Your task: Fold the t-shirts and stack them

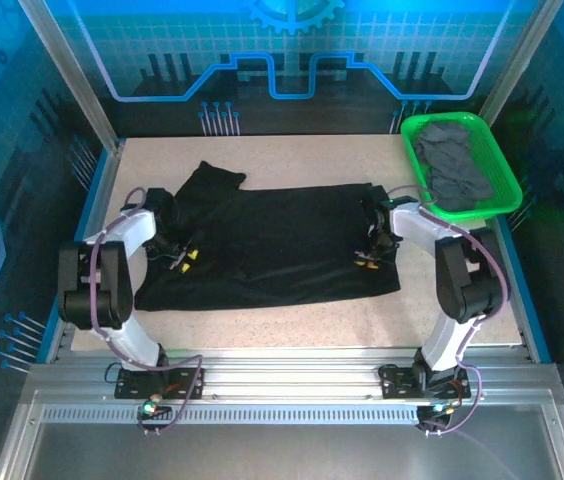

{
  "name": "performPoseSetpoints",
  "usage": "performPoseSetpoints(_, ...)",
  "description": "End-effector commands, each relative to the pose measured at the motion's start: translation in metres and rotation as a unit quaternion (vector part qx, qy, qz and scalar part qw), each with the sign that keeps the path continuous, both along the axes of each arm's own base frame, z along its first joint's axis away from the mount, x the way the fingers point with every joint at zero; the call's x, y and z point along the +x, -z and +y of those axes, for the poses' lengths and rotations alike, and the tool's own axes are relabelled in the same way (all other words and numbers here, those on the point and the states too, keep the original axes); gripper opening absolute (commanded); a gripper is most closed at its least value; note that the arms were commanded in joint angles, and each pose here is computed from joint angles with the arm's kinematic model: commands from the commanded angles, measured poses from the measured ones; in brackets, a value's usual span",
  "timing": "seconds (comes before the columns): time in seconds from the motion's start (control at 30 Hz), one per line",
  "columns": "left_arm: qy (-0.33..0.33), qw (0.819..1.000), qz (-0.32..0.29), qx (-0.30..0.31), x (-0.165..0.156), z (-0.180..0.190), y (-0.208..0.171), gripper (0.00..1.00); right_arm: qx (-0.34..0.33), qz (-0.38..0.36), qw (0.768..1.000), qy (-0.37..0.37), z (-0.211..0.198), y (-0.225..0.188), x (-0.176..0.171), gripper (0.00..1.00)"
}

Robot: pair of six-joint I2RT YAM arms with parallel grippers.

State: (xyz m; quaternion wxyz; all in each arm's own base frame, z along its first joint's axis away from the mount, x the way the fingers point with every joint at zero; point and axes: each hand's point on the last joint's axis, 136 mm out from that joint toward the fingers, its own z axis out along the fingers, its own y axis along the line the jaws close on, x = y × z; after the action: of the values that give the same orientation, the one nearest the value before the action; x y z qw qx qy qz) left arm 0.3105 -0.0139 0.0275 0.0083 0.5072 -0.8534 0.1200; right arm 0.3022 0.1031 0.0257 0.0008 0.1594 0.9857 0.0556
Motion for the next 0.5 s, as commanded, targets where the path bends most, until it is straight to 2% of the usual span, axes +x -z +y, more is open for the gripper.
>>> performPoseSetpoints(0.0,0.005,0.999,0.031,-0.013,-0.002,-0.008,0.013,0.28,-0.01,0.068,0.997,0.033,-0.002,0.021,-0.023,0.23)
performPoseSetpoints(0.23,0.031,0.996,0.08,0.022,-0.038,0.003,0.023,0.27,-0.042,0.124,0.991,0.022,-0.005,0.02,-0.052,0.24)
performPoseSetpoints(0.47,0.031,0.993,0.104,0.038,-0.07,0.019,0.022,0.27,-0.033,0.166,0.986,0.002,0.007,0.027,-0.082,0.24)
